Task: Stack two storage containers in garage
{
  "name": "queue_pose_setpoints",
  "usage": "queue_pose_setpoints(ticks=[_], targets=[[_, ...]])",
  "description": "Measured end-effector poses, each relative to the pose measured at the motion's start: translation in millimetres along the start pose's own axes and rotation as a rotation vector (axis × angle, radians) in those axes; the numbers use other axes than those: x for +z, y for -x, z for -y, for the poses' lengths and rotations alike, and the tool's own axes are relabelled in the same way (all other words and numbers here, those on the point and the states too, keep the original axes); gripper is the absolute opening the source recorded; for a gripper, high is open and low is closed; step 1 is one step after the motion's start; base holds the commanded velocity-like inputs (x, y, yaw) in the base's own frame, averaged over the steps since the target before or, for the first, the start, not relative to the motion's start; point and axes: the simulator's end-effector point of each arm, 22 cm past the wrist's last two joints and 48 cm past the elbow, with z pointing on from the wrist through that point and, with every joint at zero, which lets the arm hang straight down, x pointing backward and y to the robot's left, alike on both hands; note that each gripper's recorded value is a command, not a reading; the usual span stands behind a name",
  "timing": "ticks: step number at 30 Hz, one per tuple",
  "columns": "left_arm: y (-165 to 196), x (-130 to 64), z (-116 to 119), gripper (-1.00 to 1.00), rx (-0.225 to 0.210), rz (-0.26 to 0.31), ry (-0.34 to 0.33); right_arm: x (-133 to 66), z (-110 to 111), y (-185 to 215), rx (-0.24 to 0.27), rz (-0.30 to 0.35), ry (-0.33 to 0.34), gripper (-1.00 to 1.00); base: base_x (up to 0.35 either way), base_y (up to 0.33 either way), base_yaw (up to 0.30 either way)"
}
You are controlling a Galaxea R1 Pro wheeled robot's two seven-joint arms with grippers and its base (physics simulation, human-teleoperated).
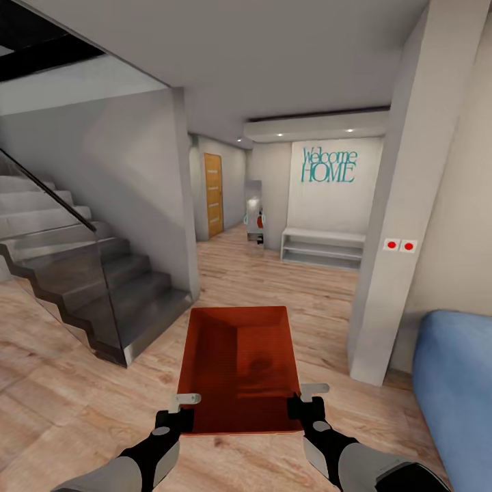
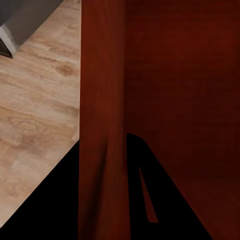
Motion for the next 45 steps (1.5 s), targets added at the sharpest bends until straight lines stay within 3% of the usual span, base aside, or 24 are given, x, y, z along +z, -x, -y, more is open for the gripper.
queue_pose_setpoints(ticks=[37,45], targets=[[0.0,0.0,-0.1,-1.00,0.000,0.000,0.000,0.0,-0.1,0.0,0.000,0.000,0.000,-1.00,0.321,0.000,-0.001],[0.0,0.0,0.2,-1.00,0.001,0.000,0.000,0.0,0.2,-0.2,0.002,0.000,0.000,-1.00,0.321,0.000,-0.183]])
